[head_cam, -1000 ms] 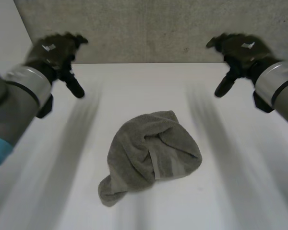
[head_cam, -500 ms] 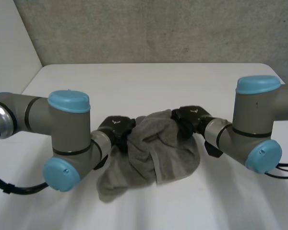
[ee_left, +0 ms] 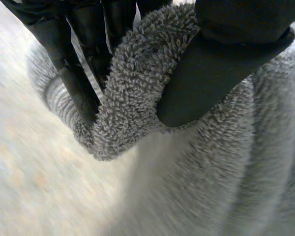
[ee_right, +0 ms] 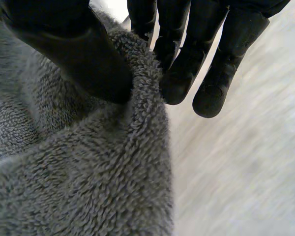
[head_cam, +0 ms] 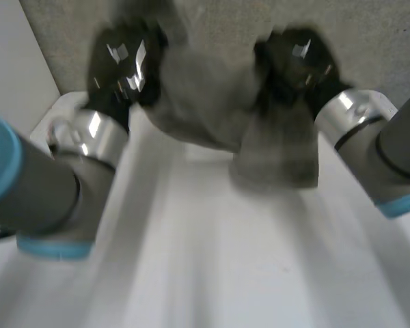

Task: Fold the towel.

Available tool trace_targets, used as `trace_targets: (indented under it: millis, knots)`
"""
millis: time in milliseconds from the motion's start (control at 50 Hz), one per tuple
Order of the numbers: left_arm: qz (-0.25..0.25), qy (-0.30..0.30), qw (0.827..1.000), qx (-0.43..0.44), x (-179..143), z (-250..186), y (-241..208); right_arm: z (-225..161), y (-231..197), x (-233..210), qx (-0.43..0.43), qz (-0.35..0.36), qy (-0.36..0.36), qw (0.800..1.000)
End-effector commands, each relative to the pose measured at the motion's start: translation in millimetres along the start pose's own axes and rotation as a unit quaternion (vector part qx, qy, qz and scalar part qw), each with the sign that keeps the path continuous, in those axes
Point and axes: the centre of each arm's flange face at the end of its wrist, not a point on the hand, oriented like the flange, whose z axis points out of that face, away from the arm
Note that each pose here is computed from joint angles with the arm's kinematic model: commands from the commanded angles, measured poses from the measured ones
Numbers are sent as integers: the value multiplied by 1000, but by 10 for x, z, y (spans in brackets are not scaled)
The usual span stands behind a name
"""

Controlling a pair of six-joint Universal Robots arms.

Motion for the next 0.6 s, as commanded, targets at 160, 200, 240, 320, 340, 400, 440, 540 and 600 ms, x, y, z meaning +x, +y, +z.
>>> trace_targets:
  millis: [160,200,240,320,340,400,440,540,600]
  knots:
    - [80,71,952,-286,184,-1088,945,-810,905,-537,-301,-184,-217,910]
    - [100,86,931,-340,181,-1249,975,-907,904,-563,-317,-180,-223,904]
    - [104,90,924,-358,178,-1299,953,-949,880,-575,-318,-176,-223,905]
    - [105,97,916,-375,189,-1373,882,-1040,825,-600,-321,-159,-221,907]
    - [106,99,916,-375,189,-1390,814,-1092,822,-625,-323,-149,-222,908]
    - [106,100,917,-370,185,-1410,706,-1175,802,-685,-317,-143,-219,912]
    - [105,100,919,-367,181,-1414,656,-1211,784,-693,-311,-145,-215,914]
    - [106,94,932,-334,156,-1351,443,-1242,746,-671,-283,-151,-182,930]
    - [107,88,943,-302,133,-1235,316,-1214,740,-619,-264,-141,-153,942]
